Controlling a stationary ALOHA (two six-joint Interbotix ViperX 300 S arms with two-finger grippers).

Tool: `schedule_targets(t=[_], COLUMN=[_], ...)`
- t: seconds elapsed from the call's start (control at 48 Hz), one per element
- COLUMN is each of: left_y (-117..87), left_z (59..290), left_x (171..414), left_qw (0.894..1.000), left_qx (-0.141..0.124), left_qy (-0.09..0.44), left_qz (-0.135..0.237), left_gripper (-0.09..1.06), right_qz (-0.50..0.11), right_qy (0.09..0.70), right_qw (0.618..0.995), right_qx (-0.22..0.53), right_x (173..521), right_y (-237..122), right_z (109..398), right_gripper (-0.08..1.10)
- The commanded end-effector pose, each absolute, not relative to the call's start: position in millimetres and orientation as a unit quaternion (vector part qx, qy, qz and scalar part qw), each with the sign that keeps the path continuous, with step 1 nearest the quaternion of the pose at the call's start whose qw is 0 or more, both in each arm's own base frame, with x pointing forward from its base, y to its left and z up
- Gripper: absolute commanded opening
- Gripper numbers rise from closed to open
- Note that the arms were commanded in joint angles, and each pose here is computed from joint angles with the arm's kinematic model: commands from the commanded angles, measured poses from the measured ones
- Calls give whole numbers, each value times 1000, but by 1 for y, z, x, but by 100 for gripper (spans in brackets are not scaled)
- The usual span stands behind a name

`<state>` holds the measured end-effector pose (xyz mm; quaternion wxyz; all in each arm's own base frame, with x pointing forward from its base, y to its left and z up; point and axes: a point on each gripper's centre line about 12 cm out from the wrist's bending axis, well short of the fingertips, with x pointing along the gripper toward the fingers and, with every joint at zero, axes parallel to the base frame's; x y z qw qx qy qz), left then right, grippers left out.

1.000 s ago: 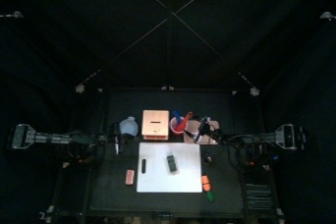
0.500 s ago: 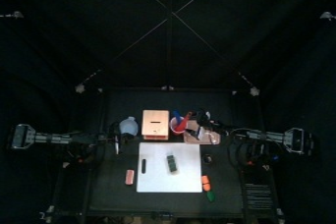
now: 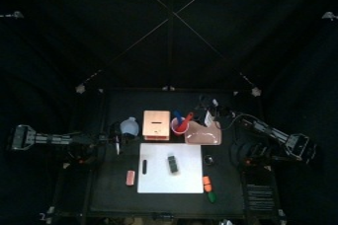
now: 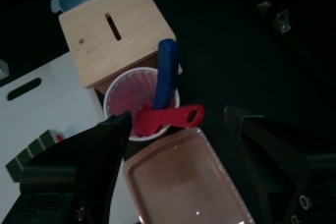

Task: Place sushi on board then cut the sushi with the knife then place the pieces on the plate
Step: Pick knife at handle with right hand

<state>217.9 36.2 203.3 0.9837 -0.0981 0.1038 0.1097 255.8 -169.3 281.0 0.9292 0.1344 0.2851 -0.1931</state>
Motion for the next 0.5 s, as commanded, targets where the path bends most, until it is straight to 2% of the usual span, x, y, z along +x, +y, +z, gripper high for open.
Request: schedule_targets(t=[0.021,0.25,0.5], left_y=[38,38,38], left_z=[213,213,212], left_x=[223,223,222], left_qw=[985,985,985], left_qx=[-97,-98,-97], left_qy=[89,88,90], left_qz=[111,112,111], left_gripper=[0,0,0], right_qz=[-188,-155,-144], right_qy=[289,335,352], right_qw=[927,910,901], right_qx=[145,188,210], right_x=[258,267,272], right_y=[-180,-198,-218], right_z=[294,293,300], right_gripper=[104,104,104])
